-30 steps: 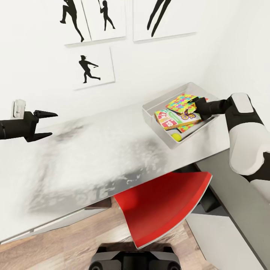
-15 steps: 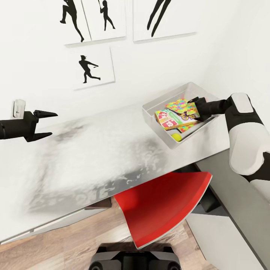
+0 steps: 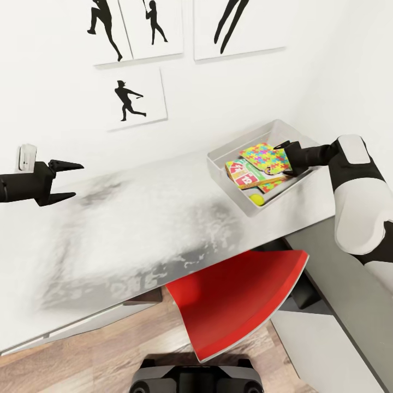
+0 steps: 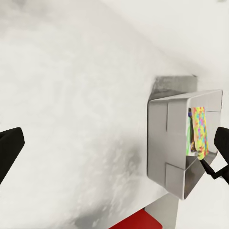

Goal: Put all the toys in the child's room - the three board games (two on the bed and one on the table), the two jigsaw puzzles on the table, and the tennis ball on the table - inside the toy box on the table in the child's room.

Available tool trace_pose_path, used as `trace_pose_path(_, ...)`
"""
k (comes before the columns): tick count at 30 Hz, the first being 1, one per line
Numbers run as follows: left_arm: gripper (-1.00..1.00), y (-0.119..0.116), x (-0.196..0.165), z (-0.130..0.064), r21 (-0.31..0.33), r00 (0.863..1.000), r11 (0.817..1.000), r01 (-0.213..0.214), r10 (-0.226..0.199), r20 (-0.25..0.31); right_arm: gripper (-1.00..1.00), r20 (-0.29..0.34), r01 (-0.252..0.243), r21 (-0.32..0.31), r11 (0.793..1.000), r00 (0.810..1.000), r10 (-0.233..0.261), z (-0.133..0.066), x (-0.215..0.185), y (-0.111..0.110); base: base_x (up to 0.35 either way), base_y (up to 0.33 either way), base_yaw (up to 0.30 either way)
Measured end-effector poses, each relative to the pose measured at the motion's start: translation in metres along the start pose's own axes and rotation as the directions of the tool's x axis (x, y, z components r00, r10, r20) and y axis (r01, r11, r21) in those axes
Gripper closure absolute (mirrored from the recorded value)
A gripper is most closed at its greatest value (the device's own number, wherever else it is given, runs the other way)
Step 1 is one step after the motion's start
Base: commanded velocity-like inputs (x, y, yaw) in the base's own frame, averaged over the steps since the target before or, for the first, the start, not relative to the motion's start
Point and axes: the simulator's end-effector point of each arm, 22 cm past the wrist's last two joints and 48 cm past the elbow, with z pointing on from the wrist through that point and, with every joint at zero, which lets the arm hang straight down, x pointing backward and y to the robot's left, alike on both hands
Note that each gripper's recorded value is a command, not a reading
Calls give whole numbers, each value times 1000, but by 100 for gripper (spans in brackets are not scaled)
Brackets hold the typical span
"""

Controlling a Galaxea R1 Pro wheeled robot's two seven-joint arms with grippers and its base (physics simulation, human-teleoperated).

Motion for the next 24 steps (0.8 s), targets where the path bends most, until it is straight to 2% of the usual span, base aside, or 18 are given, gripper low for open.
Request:
trace_pose_path(17, -100, 0, 0, 0, 0, 1000, 1000, 0, 0, 0, -100, 18, 10, -16, 1000, 1000, -9, -7, -9, 10, 0, 0, 0)
trace_pose_path(24, -100, -2, 1, 0, 8, 1000, 1000, -1, 1, -2, -100, 86, 33, -54, 998, 996, -28, -26, -32, 27, 0, 0, 0)
